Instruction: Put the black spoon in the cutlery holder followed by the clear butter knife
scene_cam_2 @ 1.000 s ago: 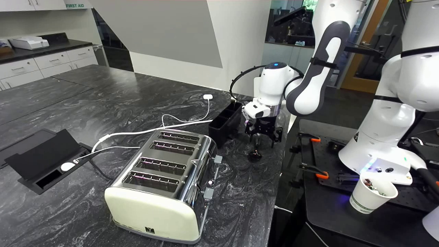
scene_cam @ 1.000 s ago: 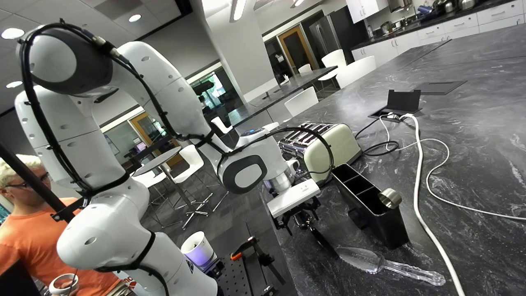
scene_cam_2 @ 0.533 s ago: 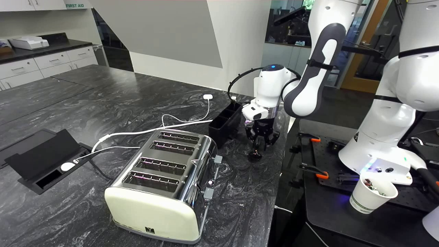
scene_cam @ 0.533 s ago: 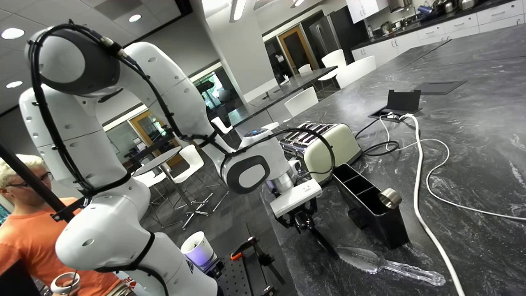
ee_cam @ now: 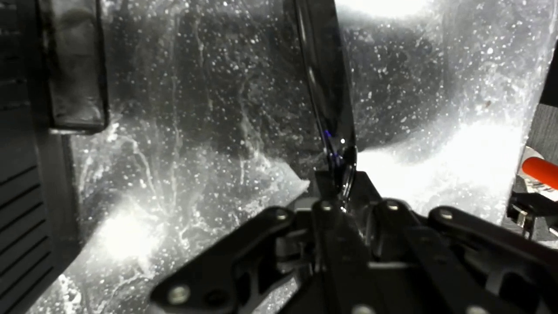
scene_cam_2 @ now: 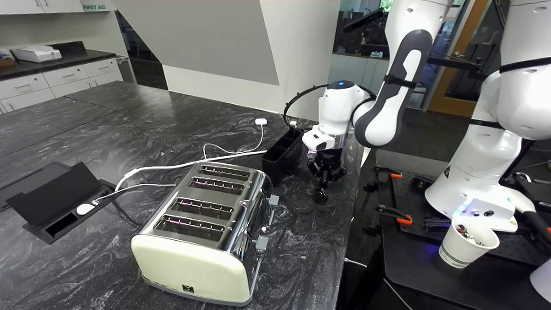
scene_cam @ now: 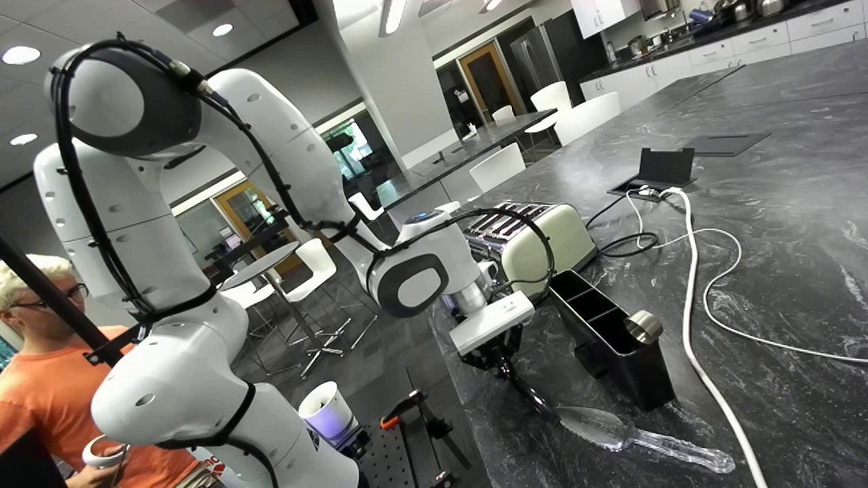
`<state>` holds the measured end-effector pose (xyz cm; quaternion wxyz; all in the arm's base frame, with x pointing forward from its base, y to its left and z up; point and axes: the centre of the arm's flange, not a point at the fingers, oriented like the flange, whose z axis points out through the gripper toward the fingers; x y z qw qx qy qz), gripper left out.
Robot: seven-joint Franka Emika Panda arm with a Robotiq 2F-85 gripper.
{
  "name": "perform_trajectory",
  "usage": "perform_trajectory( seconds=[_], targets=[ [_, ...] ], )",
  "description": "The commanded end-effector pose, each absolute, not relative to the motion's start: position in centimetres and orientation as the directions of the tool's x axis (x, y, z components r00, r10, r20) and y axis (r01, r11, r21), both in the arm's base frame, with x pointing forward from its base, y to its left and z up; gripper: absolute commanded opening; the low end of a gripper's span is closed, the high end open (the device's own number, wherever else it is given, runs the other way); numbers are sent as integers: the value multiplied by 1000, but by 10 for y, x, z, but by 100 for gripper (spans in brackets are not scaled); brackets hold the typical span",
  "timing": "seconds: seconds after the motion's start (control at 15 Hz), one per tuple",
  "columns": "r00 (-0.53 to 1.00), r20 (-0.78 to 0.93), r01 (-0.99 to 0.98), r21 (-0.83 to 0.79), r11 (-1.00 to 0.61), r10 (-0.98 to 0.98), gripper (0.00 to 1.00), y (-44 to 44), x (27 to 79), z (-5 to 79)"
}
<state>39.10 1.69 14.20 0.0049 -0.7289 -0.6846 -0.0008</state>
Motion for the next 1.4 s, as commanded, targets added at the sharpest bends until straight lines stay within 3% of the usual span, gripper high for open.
perform_trajectory(
  seconds=[0.0,0.73,1.27,1.33],
  targets=[
    [94,33,996,5,-94,995,4,23,391,161],
    [427,296,872,114,-475,855,4,19,386,270],
    [391,532,838,132,-529,751,4,-10,385,340],
    [423,510,826,122,-550,749,15,-3,406,322]
  ],
)
